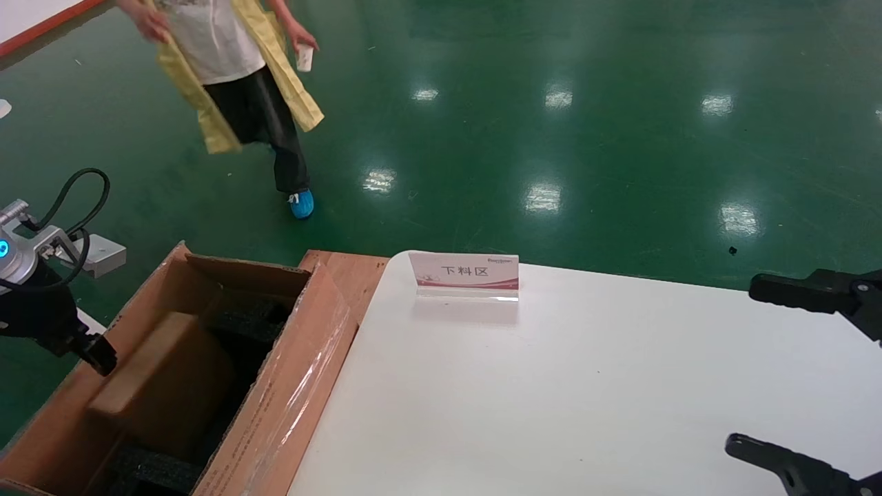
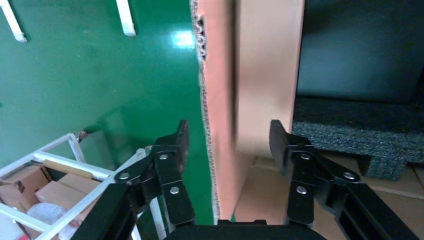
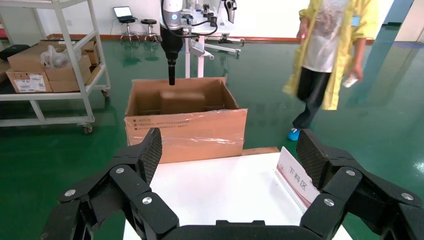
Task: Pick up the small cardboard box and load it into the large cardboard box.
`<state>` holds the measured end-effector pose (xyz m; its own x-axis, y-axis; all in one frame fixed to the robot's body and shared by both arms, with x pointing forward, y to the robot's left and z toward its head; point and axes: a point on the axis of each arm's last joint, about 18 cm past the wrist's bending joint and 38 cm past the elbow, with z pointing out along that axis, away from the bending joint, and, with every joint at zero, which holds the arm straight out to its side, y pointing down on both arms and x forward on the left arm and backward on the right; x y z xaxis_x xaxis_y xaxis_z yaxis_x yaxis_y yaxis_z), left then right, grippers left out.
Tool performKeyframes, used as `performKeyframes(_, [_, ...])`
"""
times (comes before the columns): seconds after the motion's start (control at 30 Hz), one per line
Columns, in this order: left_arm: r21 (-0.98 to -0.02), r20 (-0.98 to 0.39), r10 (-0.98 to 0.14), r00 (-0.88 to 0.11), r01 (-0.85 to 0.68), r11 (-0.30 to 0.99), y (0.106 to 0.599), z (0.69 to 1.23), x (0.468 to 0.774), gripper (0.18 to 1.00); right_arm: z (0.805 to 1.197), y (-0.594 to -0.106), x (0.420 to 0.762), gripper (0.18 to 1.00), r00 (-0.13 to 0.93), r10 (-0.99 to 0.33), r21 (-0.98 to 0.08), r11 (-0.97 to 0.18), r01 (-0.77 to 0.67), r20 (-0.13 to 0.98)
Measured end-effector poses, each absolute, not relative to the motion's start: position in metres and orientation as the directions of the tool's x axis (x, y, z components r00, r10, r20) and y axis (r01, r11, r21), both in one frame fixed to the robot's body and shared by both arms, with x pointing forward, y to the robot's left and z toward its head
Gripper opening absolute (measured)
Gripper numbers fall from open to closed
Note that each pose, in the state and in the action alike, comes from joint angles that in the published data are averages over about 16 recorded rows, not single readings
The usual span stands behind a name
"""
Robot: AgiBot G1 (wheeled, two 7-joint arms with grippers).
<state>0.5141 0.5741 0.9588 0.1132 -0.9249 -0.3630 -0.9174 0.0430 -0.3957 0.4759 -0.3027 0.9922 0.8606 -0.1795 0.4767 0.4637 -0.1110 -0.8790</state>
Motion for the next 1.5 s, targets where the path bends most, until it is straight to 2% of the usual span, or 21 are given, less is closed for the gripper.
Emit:
performKeyframes(0.33, [-0.411, -0.408, -0.909, 0.079, -0.905, 0.106, 0.569, 0.974, 0.522, 0.739, 0.992, -0.303, 0.476, 1.0, 0.861, -0.18, -0.879, -0.111, 0.464, 0.477])
performKeyframes(0.53, [-0.485, -0.477, -0.878, 0.02, -0.84, 0.244, 0.552, 1.014, 0.539, 0.853, 0.992, -0.303, 0.476, 1.0, 0.861, -0.179, -0.879, -0.111, 0.464, 0.477])
performKeyframes(0.77, [-0.606, -0.558, -0.829, -0.043, -0.662, 0.442, 0.513, 1.079, 0.559, 0.948, 0.992, -0.303, 0.476, 1.0, 0.861, -0.18, -0.879, -0.111, 0.464, 0.477])
performKeyframes(0.97, [-0.671, -0.585, -0.808, -0.068, -0.519, 0.529, 0.483, 1.117, 0.564, 0.984, 0.992, -0.303, 0.476, 1.0, 0.861, -0.18, -0.879, -0.111, 0.464, 0.477])
performKeyframes(1.17, [-0.681, -0.588, -0.798, -0.132, -0.451, 0.577, 0.457, 1.123, 0.571, 0.999, 0.992, -0.303, 0.476, 1.0, 0.86, -0.18, -0.879, -0.111, 0.464, 0.477])
performKeyframes(1.5, [-0.676, -0.519, -0.769, -0.373, -0.371, 0.636, 0.398, 1.084, 0.59, 1.001, 0.992, -0.303, 0.476, 1.0, 0.86, -0.18, -0.879, -0.111, 0.464, 0.477])
